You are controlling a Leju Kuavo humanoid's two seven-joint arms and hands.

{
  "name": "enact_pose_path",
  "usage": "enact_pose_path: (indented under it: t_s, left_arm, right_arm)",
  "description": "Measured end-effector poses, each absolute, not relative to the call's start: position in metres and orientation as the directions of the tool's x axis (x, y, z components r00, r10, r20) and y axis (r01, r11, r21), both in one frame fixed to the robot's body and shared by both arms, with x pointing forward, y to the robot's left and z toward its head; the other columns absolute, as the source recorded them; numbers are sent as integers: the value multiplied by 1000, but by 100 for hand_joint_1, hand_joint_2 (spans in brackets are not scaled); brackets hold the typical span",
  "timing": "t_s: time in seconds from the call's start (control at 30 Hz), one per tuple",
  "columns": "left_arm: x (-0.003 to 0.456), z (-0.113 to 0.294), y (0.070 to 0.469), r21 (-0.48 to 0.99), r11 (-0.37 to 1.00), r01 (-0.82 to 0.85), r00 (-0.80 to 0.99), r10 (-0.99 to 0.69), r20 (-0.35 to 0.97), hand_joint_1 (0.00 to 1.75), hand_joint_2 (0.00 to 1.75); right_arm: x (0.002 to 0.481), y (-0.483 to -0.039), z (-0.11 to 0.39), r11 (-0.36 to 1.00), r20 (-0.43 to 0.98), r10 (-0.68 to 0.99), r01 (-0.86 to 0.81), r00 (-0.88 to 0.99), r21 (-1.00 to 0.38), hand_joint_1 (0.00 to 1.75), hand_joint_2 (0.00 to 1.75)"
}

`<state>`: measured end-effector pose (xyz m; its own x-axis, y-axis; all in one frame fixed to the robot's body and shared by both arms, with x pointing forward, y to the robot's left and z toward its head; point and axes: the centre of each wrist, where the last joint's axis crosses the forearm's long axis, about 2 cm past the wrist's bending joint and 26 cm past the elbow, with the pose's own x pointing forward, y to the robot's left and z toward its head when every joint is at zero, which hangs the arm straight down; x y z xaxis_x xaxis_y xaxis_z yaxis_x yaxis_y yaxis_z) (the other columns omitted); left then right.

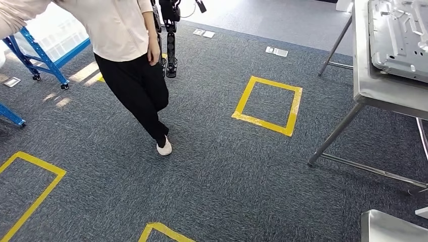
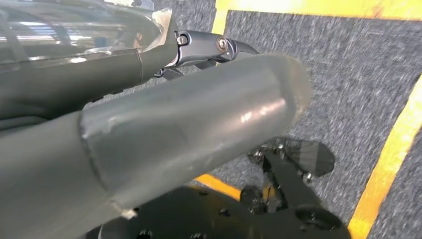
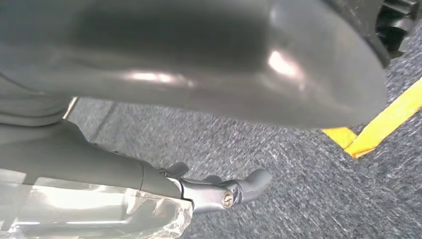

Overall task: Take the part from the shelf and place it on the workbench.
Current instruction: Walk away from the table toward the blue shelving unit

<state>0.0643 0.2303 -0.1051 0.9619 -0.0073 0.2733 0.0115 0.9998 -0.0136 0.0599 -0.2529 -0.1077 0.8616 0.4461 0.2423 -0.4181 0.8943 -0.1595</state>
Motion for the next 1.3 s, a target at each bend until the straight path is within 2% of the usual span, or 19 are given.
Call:
enact_pose_path:
  t_s: [1.3]
  left_arm:
    - [63,-105,230,-10,1000,19,963,-15,269,0,0]
  right_arm:
    - [57,-252,-108,895,244,444,-419,862,-150,0,0]
